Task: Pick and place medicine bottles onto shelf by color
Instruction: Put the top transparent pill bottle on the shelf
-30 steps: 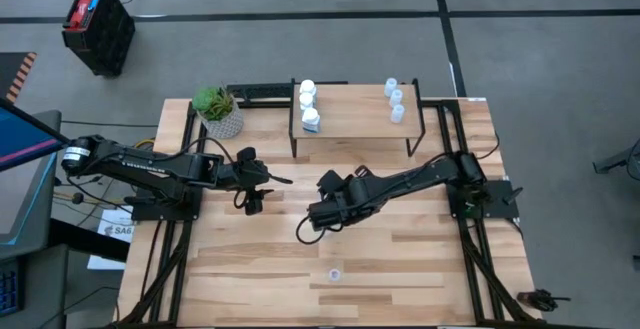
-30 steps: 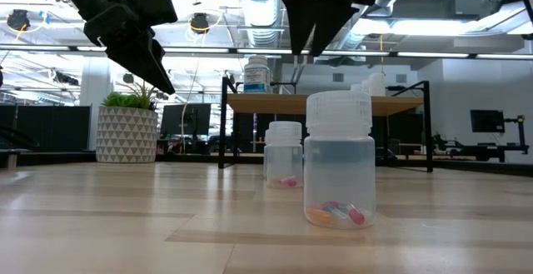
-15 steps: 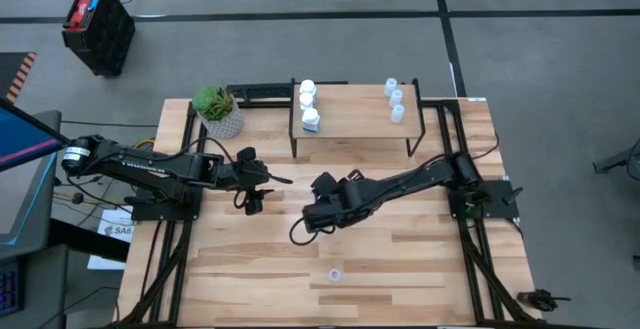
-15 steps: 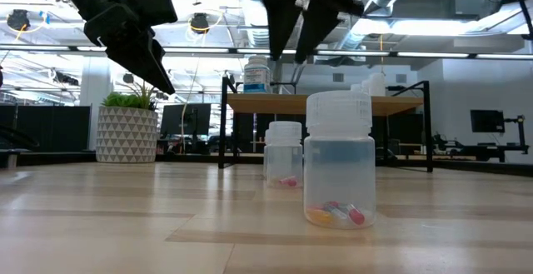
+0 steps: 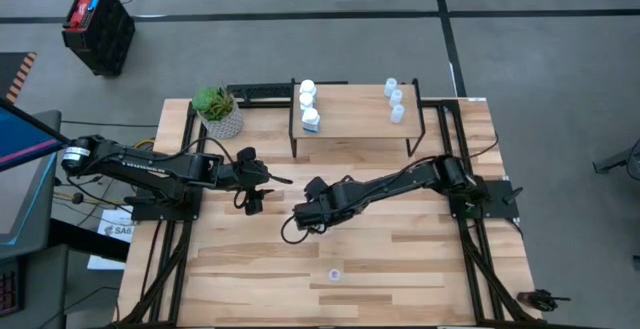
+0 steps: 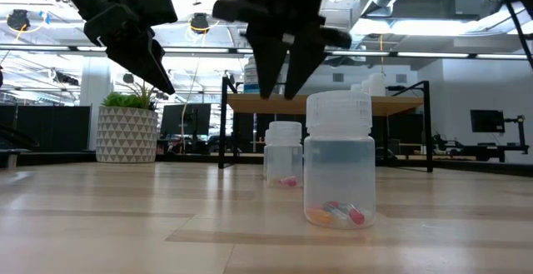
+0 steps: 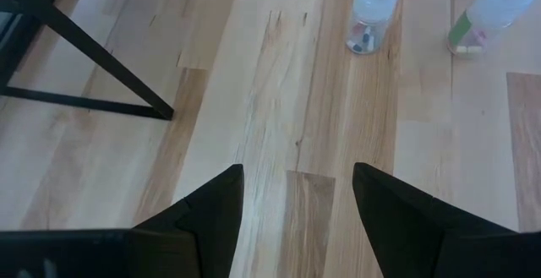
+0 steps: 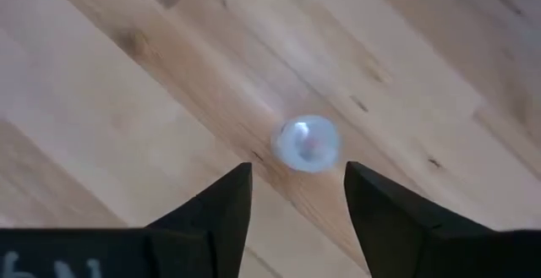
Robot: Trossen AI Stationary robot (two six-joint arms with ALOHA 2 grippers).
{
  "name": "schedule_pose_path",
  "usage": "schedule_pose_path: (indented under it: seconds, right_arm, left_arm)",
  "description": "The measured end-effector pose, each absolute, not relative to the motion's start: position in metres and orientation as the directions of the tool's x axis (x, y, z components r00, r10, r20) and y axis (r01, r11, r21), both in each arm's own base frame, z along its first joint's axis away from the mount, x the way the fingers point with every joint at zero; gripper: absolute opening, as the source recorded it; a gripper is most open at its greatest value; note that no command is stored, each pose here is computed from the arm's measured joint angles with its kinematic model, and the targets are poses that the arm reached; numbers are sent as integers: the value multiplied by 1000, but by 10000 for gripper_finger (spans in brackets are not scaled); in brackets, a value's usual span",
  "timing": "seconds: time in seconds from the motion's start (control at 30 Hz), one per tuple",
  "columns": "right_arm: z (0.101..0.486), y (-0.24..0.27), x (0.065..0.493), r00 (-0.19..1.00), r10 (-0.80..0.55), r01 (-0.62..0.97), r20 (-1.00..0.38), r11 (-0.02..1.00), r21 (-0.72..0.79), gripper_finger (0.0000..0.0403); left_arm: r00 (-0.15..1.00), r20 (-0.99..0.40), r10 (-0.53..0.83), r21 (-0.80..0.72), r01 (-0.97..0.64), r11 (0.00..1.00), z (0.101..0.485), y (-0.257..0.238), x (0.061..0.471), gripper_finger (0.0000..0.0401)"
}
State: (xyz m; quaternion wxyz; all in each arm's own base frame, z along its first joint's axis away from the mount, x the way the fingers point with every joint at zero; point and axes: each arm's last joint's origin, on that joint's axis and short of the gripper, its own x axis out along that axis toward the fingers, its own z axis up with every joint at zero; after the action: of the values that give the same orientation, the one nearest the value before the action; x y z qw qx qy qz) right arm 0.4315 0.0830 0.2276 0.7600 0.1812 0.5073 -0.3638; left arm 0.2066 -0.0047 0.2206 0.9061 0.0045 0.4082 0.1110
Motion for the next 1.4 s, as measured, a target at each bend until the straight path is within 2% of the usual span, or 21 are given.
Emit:
schedule_pose_path:
  seconds: [0.37, 1.4]
  right_arm:
    - [204, 59, 442, 145, -333, 759, -932, 641, -111, 203]
    - [195, 49, 450, 158, -280, 740, -947, 668, -74, 198]
  left_arm:
    - [641, -740, 205, 99, -197, 975, 220, -5, 206, 210]
    - [640, -740, 205, 89, -209, 974, 220, -5, 206, 210]
